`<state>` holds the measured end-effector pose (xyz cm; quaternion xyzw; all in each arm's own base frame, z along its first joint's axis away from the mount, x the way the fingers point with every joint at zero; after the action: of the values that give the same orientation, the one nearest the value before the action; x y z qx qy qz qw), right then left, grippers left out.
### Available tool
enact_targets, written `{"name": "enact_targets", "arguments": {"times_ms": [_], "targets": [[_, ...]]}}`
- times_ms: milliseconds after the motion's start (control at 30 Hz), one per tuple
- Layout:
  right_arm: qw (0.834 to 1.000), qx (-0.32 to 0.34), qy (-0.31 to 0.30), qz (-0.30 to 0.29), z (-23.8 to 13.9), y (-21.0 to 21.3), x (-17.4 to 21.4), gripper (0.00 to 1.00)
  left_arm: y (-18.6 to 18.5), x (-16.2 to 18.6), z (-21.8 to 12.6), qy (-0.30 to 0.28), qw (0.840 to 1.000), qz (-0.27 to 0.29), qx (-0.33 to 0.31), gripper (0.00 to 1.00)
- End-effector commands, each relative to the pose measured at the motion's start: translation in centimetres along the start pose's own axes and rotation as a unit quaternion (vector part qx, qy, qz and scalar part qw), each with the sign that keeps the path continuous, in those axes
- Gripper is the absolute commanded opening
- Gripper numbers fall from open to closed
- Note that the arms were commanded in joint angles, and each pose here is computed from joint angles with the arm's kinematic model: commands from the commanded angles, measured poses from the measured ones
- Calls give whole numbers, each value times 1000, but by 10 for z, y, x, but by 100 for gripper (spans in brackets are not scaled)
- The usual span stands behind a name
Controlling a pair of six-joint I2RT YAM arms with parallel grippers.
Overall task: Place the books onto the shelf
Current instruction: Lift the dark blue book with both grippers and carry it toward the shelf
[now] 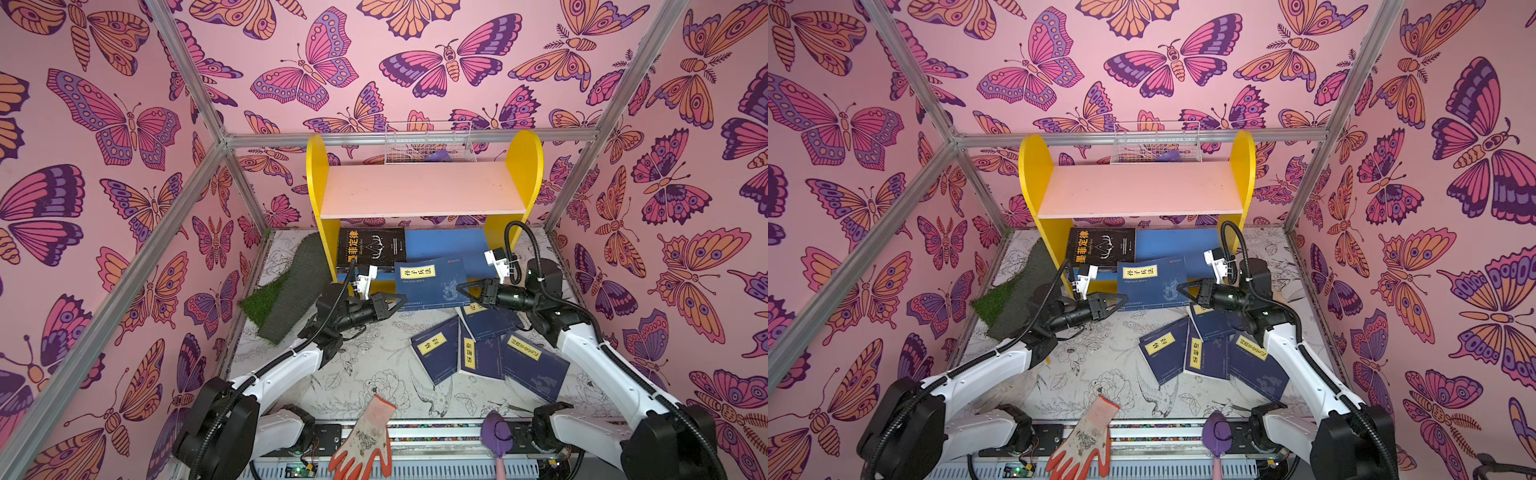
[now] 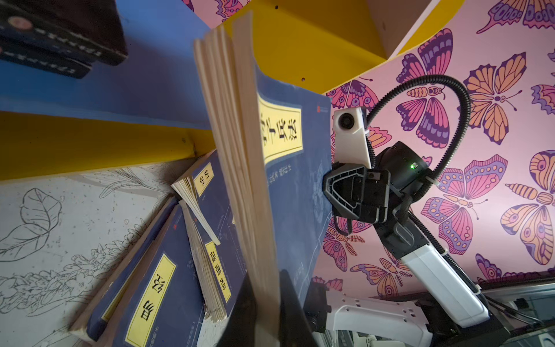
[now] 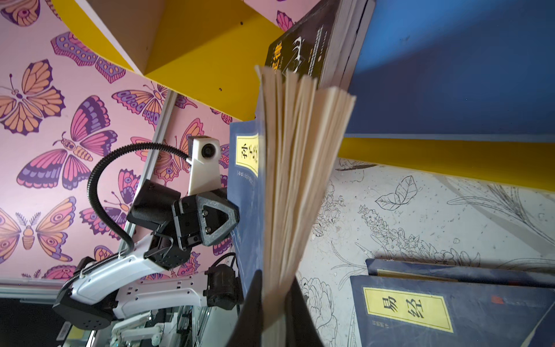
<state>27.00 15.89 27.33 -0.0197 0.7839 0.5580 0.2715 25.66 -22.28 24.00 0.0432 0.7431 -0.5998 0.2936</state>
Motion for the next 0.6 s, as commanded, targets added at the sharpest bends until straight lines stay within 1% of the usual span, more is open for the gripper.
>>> {"name": "enact_targets", "arguments": {"times_ms": [0, 33, 67, 100, 167, 233, 300, 367, 400, 467, 567], "targets": [[999, -26, -27, -6, 2, 9, -7, 32, -11, 3, 11, 0, 1000, 20, 21, 1], [999, -33, -33, 0, 2, 8, -7, 38, -11, 2, 11, -14, 999, 22, 22, 0], [998, -38, -38, 11, 3, 6, -7, 42, -12, -2, 10, -38, 999, 23, 28, 0], [998, -44, -43, 20, 3, 4, -6, 44, -14, -5, 7, -61, 997, 25, 39, 0], [997, -55, -53, 32, 4, 2, -5, 45, -19, -11, 2, -102, 993, 27, 60, 0], [995, -62, -61, 40, 3, 0, -4, 44, -22, -16, -2, -130, 989, 29, 72, 0], [995, -65, -69, 40, 2, 1, -5, 40, -24, -18, -3, -139, 987, 33, 73, 0], [994, -66, -73, 37, 1, 4, -6, 33, -25, -18, -1, -135, 988, 38, 69, 0], [995, -65, -74, 35, 0, 4, -7, 29, -14, -14, 6, -124, 990, 33, 55, 0], [995, -64, -77, 27, 0, 8, -10, 19, -12, -12, 9, -118, 991, 34, 46, 0], [994, -67, -82, 12, -2, 15, -15, 9, -9, -8, 14, -103, 993, 39, 32, 0]]}}
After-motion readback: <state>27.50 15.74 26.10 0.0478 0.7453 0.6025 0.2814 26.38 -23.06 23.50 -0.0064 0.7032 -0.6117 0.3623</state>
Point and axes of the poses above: each gripper's point midway between its finger pads, its own z axis out along the fingers, its own y axis along the line the jaws close on, x = y × z, the point moved 5 cm from there along -z, back along the fingers, and after that the axes turned 1 degree about z, right-handed, at the moved point
